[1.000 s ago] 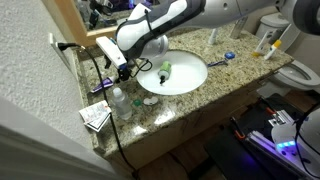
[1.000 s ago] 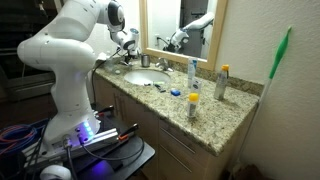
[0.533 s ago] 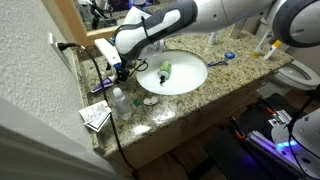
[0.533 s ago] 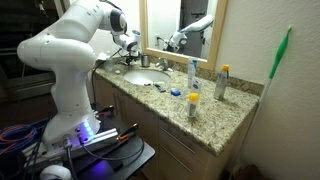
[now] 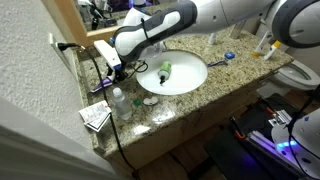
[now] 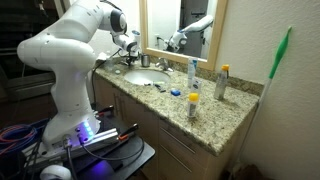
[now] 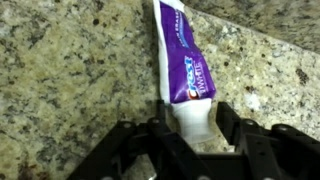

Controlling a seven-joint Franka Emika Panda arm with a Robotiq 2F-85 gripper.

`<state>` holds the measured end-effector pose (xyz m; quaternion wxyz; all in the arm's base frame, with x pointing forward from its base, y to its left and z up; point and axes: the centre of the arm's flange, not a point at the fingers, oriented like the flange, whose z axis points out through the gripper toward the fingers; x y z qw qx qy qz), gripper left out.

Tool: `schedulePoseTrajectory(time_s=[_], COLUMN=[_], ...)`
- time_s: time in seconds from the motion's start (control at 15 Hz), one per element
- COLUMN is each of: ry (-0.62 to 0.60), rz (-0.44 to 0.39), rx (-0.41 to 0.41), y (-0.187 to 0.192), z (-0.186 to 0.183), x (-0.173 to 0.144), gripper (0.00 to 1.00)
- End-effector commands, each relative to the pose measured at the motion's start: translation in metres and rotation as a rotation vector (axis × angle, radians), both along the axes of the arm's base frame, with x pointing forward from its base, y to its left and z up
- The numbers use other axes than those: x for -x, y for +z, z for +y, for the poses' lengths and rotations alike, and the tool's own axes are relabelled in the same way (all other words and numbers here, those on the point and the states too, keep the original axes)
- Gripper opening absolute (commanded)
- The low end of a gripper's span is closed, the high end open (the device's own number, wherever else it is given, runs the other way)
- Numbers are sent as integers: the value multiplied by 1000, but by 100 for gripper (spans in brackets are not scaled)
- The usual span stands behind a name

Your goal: Move the purple tube of toothpaste to the right side of the counter

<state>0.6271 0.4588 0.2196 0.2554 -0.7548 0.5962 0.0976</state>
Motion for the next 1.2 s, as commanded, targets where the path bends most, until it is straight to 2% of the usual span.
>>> schedulePoseTrajectory(time_s=[0.0, 0.07, 0.27, 0.6, 0.8, 1.0, 1.13], ry=[4, 5, 28, 84, 90, 6, -142], rz=[23, 22, 20, 34, 72, 89, 80], rx=[14, 20, 83, 217, 261, 299, 309], y=[-8, -7, 8, 76, 109, 133, 140], z=[0, 0, -9, -54, -78, -114, -147], x=[-2, -3, 4, 52, 77, 101, 109], gripper=[25, 18, 12, 12, 12, 12, 12])
